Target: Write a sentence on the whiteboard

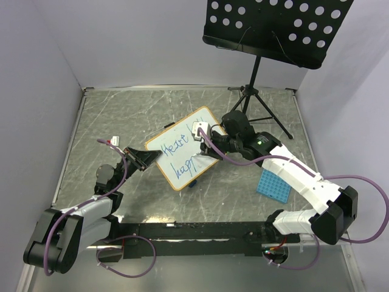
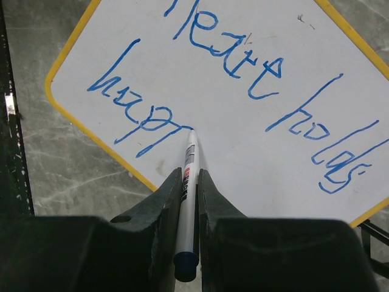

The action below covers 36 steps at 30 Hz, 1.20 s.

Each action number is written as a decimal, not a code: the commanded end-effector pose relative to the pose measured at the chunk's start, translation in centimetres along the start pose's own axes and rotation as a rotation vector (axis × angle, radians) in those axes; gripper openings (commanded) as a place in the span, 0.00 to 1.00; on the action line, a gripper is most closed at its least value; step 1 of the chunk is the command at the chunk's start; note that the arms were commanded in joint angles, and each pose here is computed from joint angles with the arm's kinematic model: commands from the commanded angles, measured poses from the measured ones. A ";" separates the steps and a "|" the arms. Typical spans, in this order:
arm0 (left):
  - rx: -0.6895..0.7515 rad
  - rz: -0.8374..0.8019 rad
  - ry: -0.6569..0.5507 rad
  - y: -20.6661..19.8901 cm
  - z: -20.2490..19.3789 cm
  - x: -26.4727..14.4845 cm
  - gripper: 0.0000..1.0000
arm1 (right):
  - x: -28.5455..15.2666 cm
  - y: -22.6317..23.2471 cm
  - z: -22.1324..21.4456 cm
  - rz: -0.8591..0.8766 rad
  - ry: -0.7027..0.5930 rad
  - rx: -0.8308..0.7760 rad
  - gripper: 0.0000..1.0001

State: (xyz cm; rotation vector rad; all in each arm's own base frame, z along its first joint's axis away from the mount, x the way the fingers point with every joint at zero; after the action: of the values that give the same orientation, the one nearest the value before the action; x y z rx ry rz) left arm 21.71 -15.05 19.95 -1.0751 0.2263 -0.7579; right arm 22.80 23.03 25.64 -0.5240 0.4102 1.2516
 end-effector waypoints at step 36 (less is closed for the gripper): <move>0.048 -0.164 -0.081 -3.6 1.9 0.3 0.01 | -0.7 1.5 0.3 0.095 -0.020 0.024 0.00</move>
State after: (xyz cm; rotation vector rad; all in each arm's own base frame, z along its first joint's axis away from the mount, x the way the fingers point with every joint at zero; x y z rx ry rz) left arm 21.81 -15.02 19.83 -1.0787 0.2296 -0.7547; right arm 21.43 22.43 24.92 -0.5117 0.4669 1.3150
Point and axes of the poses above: each gripper's point midway between its finger pads, its own x axis out along the fingers, its own y axis along the line the jaws close on, z = x × y, the point moved 5 cm from there along -x, back along the fingers, and after that the axes turned 4 degrees about x, right-handed, at the moved point
